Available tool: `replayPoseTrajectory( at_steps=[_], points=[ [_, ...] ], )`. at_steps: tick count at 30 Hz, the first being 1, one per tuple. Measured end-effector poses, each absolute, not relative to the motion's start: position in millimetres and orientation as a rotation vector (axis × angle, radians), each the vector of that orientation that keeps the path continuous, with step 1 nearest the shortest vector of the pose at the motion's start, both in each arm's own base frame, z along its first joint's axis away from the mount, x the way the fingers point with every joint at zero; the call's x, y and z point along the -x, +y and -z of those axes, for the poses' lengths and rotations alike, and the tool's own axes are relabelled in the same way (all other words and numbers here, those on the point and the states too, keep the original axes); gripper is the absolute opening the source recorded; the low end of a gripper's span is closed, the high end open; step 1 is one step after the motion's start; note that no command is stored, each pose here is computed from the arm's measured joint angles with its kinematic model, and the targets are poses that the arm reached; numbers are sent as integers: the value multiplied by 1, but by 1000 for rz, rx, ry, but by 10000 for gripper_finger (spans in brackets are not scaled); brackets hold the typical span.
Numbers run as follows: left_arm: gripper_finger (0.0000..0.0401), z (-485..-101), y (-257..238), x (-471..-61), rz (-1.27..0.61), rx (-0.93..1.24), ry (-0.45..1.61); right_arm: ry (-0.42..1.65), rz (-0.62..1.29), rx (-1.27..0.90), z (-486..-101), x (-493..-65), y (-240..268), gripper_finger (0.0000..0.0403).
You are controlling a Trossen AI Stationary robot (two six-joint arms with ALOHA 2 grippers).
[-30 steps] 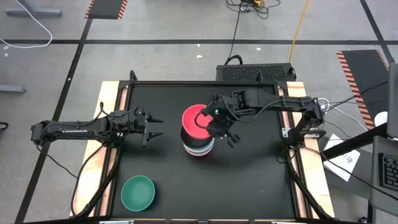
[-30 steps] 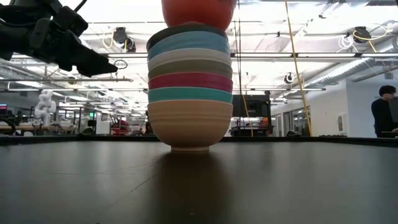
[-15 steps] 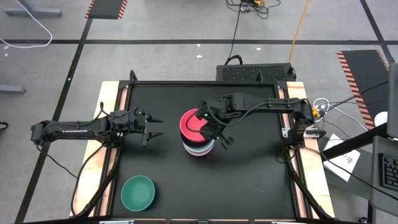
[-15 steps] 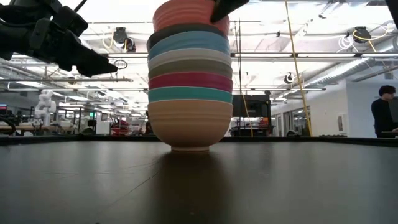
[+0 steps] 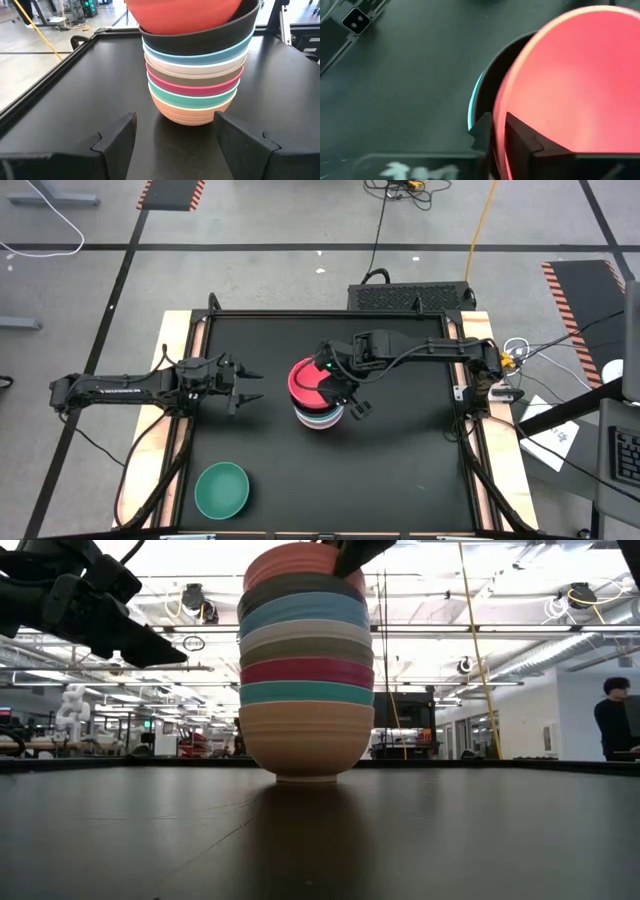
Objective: Nest bowls inside each other
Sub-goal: Stack the red bowl on top of the black bowl
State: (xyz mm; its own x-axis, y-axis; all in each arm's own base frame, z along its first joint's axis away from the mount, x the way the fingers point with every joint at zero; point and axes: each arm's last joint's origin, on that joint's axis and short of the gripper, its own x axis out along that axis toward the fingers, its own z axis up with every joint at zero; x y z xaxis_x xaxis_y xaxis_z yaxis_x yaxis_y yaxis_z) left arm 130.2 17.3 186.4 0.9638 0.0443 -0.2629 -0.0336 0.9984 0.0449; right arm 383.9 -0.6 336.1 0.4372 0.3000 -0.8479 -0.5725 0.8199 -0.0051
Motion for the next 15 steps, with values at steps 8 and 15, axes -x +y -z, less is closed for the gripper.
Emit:
replayPoseTrajectory(
  at_steps=[8, 15],
  points=[
    [269, -186, 17, -130, -37, -37, 272, 976, -535, 287, -337, -385, -1, 120],
    [269, -186, 17, -130, -37, -37, 272, 981, -514, 256, -337, -385, 0, 182]
  ],
)
